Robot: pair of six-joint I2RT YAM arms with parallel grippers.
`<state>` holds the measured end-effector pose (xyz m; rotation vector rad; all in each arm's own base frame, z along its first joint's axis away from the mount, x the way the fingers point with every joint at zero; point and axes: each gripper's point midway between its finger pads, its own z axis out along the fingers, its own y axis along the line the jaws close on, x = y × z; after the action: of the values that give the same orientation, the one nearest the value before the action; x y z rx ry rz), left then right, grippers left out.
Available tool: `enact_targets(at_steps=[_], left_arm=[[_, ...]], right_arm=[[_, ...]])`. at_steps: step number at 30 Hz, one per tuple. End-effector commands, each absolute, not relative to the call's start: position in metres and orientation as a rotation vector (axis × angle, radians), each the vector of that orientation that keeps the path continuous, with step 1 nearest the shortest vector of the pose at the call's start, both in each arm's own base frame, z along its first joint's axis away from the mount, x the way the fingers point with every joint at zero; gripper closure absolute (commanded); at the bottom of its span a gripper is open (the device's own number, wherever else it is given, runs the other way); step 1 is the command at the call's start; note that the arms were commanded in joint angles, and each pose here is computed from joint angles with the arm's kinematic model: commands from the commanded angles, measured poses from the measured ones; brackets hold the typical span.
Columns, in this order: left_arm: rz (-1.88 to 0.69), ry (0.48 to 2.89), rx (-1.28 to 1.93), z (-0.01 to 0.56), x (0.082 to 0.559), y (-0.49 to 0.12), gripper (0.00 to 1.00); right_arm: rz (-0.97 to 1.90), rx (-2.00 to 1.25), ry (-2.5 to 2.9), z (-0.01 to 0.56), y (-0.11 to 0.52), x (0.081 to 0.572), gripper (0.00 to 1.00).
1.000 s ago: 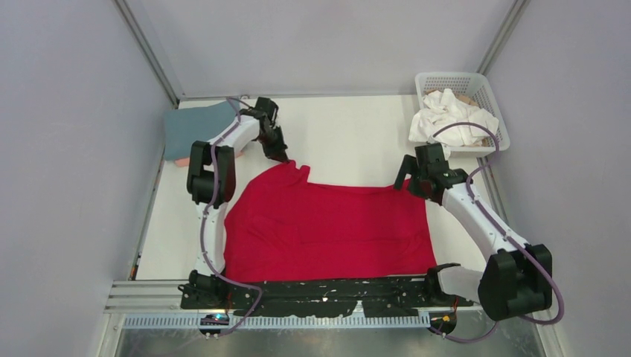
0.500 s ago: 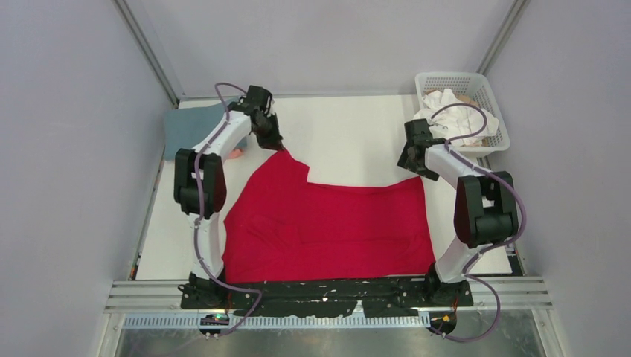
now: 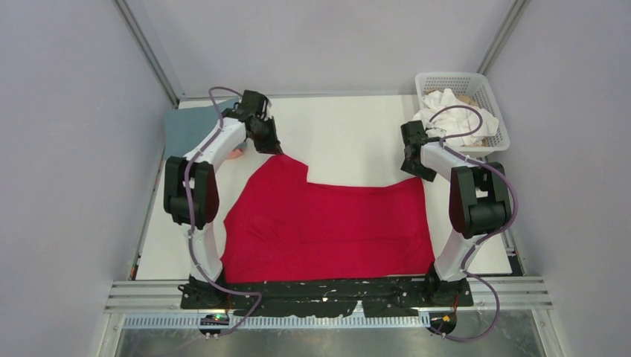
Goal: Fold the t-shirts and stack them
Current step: Grab the side of the flattened tshirt furthest away from the robot with both arms
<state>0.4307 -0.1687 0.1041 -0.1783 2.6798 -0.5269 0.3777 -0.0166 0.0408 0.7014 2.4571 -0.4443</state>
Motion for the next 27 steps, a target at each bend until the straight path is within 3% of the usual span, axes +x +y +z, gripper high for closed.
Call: enact_targets(at_steps=[1,4,7,16,27], left_arm=[[-0.593,2.557,-0.128,0.142,0.436,-0.176,1.00],[-0.610,2.540,-0.125,0.144,0.433,-0.178,1.00],[-0.612,2.539,-0.123,0.144,0.430,-0.177,1.00],[-0.634,2.506,-0.093,0.154,0.420,-0.178,1.00],[-0.666,2.435,-0.064,0.170,0.368,-0.173,1.00]], right_arm=[[-0.511,0.727,2.437,0.047,-0.025,0.376,0.39],[-0.515,0.720,2.448,0.045,-0.024,0.375,0.48],[-0.513,0.715,2.439,0.048,-0.024,0.376,0.64],[-0.504,0.684,2.416,0.060,-0.024,0.384,0.94],[-0.427,0.613,2.394,0.088,-0.020,0.363,0.95]])
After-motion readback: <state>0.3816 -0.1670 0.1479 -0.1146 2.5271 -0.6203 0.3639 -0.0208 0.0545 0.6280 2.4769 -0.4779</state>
